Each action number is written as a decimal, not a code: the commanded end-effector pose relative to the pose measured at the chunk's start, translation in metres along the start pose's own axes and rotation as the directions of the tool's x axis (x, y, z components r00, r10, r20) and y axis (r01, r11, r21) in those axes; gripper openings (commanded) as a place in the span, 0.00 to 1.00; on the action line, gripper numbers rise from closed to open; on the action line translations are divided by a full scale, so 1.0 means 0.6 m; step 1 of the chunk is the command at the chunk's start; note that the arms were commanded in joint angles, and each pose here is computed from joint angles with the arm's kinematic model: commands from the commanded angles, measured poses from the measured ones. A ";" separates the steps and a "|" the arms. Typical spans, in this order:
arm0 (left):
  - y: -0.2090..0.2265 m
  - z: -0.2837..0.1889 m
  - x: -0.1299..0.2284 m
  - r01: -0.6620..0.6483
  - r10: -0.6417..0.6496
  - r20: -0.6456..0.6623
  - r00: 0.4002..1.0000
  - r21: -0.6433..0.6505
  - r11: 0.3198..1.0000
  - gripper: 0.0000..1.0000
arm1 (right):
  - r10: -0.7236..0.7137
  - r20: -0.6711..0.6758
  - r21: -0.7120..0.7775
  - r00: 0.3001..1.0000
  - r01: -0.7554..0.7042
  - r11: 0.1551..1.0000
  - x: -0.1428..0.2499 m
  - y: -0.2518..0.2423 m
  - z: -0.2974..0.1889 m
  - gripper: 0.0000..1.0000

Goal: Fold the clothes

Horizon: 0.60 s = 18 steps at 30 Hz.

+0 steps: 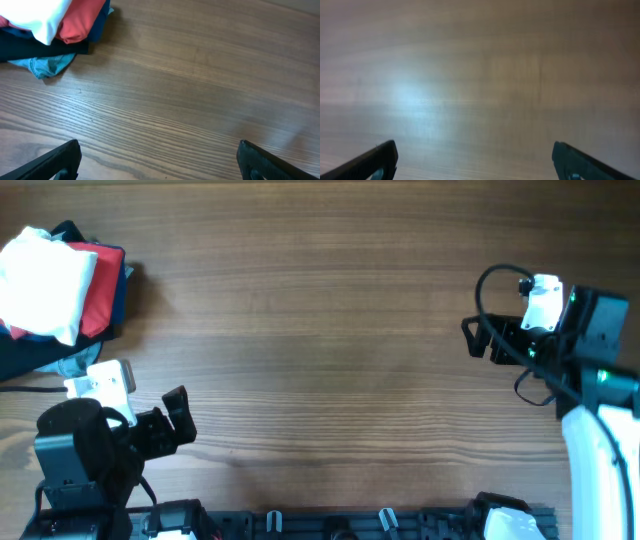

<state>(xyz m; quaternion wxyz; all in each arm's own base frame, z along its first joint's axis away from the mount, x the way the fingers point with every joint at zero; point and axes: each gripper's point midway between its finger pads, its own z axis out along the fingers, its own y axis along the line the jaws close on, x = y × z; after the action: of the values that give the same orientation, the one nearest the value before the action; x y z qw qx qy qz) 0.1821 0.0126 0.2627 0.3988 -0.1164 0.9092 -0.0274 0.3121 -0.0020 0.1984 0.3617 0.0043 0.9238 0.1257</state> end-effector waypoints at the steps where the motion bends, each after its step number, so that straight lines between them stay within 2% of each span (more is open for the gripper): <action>1: 0.003 0.001 0.002 -0.019 0.019 0.002 1.000 -0.008 1.000 1.00 | -0.107 0.126 -0.054 0.986 0.114 0.992 0.013 0.037 -0.024 1.00; 5: 0.003 0.001 0.002 -0.019 0.019 0.002 1.000 -0.008 1.000 1.00 | -0.145 0.298 -0.048 0.944 0.166 0.985 0.051 0.054 -0.035 1.00; 9: 0.003 0.001 0.002 -0.019 0.019 0.002 1.000 -0.008 1.000 1.00 | -0.189 0.505 0.073 0.842 0.177 0.981 0.052 0.062 -0.074 1.00; 14: 0.003 0.001 0.002 -0.019 0.019 0.002 1.000 -0.008 1.000 1.00 | -0.219 0.588 0.151 0.779 0.160 0.976 0.042 0.052 -0.105 1.00; 18: 0.003 0.001 0.002 -0.019 0.019 0.002 1.000 -0.008 1.000 1.00 | -0.234 0.693 0.184 0.682 0.148 0.972 0.046 0.046 -0.120 1.00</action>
<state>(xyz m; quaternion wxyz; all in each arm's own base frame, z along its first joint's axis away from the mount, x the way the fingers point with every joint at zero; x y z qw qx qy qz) 0.1820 0.0126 0.2612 0.3969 -0.1165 0.9100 -0.0273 0.2457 0.0186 0.2415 0.6773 -0.0450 0.7335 0.0356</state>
